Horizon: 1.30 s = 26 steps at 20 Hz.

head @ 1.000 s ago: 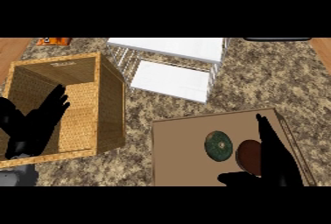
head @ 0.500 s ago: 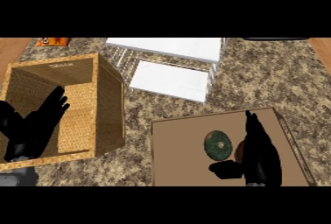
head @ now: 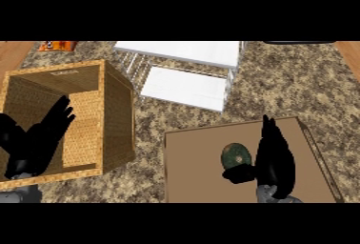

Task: Pick the squash from the tray and place it in the tiered shelf

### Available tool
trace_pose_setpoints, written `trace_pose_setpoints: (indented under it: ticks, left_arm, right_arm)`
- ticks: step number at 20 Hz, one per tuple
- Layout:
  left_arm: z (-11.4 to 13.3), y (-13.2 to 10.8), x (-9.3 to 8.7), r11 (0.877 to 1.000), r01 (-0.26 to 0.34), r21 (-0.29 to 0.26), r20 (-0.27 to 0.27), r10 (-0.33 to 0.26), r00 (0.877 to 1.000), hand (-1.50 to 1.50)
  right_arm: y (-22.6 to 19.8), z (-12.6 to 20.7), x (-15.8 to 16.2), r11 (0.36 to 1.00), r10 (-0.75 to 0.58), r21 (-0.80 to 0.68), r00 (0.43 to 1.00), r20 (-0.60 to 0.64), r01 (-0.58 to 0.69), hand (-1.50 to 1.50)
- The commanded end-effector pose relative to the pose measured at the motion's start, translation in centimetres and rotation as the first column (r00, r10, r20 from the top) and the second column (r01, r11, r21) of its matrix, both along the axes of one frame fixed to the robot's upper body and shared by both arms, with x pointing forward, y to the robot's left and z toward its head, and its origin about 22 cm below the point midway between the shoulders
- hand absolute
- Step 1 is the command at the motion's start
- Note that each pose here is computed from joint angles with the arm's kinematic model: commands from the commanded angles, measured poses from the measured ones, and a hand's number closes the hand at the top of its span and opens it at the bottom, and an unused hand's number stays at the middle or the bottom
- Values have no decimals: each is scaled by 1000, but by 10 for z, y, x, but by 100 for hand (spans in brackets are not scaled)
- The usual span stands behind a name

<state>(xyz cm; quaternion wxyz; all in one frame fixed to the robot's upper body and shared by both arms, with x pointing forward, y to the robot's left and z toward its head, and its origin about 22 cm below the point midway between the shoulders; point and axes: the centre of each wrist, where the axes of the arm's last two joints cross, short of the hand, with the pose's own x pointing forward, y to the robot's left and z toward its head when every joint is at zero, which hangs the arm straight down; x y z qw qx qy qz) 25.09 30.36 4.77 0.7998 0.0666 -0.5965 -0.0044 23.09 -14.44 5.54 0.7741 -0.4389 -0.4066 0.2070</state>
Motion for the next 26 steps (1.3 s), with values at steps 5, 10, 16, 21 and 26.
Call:
trace_pose_setpoints:
  ticks: [5, 10, 16, 21, 26]
  left_arm:
    - [-59, -1, -16, 997, -34, -67, -146, 23, 989, 0]
    - [-55, -9, -11, 996, -30, -85, -170, 15, 985, 0]
    - [-50, -12, -11, 997, -15, -75, -163, 3, 987, 0]
    - [-57, -3, -13, 998, -16, -62, -154, 6, 988, 0]
    - [-37, -29, 5, 996, 68, -61, -126, -76, 989, 0]
  right_arm:
    - [1, -8, 13, 999, -52, 9, 999, -17, 52, -150]
    - [15, -31, 10, 981, 185, -24, 964, -192, -193, 150]
    - [25, -26, 10, 982, 184, 39, 981, -62, -182, 150]
    - [72, -21, -1, 947, 318, 45, 948, -20, -317, 150]
    - [122, 6, 9, 873, 487, 20, 873, -15, -487, 150]
